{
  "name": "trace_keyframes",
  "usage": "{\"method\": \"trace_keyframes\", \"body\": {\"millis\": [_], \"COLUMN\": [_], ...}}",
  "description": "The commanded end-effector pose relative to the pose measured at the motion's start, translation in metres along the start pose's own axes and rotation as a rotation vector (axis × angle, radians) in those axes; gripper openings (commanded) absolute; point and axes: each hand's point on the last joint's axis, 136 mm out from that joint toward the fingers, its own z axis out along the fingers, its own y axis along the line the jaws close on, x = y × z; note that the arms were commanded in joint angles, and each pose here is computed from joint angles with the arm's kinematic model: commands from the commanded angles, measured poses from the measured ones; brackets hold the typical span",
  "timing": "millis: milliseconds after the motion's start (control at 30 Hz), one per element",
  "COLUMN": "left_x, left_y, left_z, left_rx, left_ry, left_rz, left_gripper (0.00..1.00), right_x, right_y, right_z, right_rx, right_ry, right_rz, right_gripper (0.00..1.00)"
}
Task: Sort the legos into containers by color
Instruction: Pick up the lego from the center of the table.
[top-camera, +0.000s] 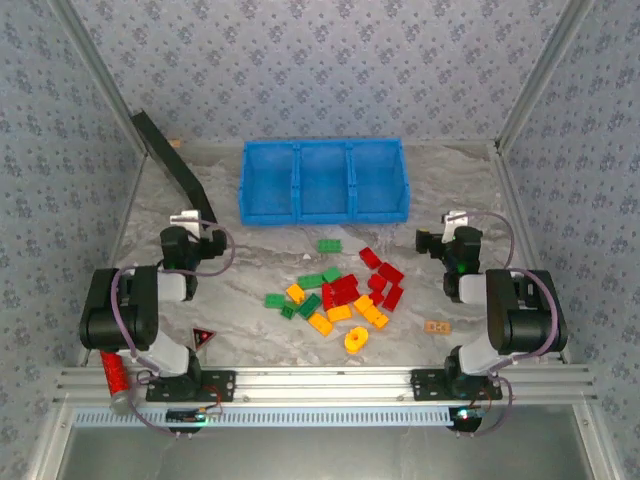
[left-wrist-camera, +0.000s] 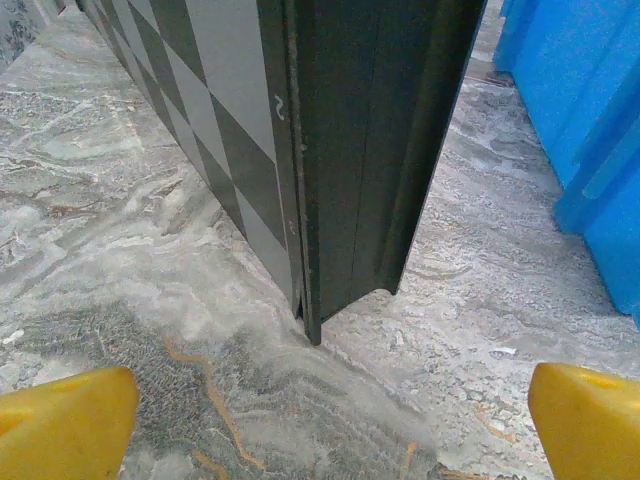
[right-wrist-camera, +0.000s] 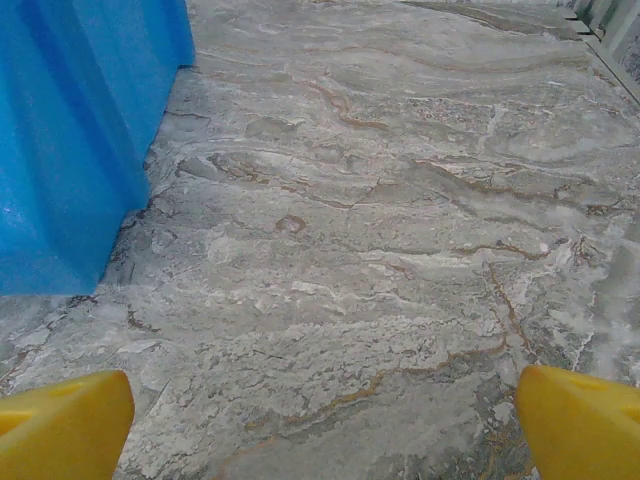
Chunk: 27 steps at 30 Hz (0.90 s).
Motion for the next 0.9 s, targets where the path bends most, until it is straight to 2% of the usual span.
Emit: {"method": "trace_keyframes", "body": {"millis": [0, 767, 867], "left_x": [-0.015, -0.015, -0.015], "left_y": [-0.005, -0.005, -0.005], "left_z": [0.0, 0.0, 0.0], "left_rx": [0.025, 0.025, 0.025], "left_ry": [-0.046, -0.046, -0.047], "left_rz": [0.007, 0.008, 0.008], "left_gripper": [1.0, 1.0, 1.0], "right_x": [-0.011, -0.011, -0.024], "right_y": [0.0, -0.001, -0.016], "right_z": [0.003, 0.002, -0.008], "right_rx": [-0.002, -0.003, 0.104], "right_ry": [-0.028, -0.032, -0.048], "right_rz": [0.008, 0.01, 0.034], "right_gripper": [1.0, 1.0, 1.0]}}
